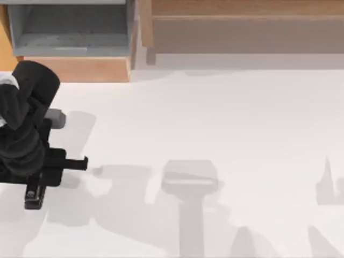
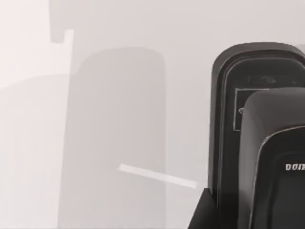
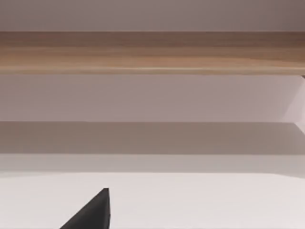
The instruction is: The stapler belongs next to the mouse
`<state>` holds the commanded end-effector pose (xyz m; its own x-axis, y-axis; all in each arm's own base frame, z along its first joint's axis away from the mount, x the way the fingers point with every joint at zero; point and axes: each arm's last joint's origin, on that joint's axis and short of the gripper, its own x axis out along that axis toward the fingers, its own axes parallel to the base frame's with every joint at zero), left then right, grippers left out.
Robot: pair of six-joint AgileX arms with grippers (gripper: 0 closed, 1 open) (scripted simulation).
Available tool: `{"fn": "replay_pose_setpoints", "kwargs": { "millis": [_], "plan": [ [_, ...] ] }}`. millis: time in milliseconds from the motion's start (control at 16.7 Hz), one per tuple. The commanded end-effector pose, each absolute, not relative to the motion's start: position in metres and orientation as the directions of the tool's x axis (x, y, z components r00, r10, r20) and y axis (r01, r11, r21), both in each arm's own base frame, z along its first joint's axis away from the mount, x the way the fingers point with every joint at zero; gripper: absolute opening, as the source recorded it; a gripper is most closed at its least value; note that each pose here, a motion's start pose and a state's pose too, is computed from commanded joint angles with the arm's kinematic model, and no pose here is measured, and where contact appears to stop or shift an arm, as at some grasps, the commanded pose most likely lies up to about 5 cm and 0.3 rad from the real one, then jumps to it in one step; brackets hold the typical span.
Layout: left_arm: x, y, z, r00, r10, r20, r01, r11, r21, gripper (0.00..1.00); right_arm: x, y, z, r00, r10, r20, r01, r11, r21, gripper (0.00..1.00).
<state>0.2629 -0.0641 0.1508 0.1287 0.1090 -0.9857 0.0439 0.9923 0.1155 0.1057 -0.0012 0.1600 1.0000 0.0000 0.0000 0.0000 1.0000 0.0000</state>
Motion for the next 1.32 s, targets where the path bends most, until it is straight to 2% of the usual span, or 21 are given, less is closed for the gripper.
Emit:
{"fn": "replay_pose_setpoints", "kwargs": {
  "millis": [360, 600, 900, 1320],
  "plan": [
    [0.27, -0.066, 0.153, 0.188, 0.051, -0.981, 0.032, 0.998, 0.058, 0.0, 0.106, -0.001, 0.16, 1.0, 0.0, 0.0, 0.0, 1.0, 0.0, 1.0],
    [0.267, -0.066, 0.136, 0.138, 0.035, -0.99, 0.032, 0.999, 0.039, 0.0, 0.106, -0.001, 0.16, 1.0, 0.0, 0.0, 0.0, 1.0, 0.0, 1.0],
    [0.266, -0.066, 0.135, 0.133, 0.035, -0.991, 0.032, 0.999, 0.039, 0.0, 0.106, -0.001, 0.16, 1.0, 0.0, 0.0, 0.0, 1.0, 0.0, 1.0],
    [0.266, -0.066, 0.135, 0.133, 0.035, -0.991, 0.032, 0.999, 0.039, 0.53, 0.106, -0.001, 0.16, 1.0, 0.0, 0.0, 0.0, 1.0, 0.0, 1.0]
  ]
}}
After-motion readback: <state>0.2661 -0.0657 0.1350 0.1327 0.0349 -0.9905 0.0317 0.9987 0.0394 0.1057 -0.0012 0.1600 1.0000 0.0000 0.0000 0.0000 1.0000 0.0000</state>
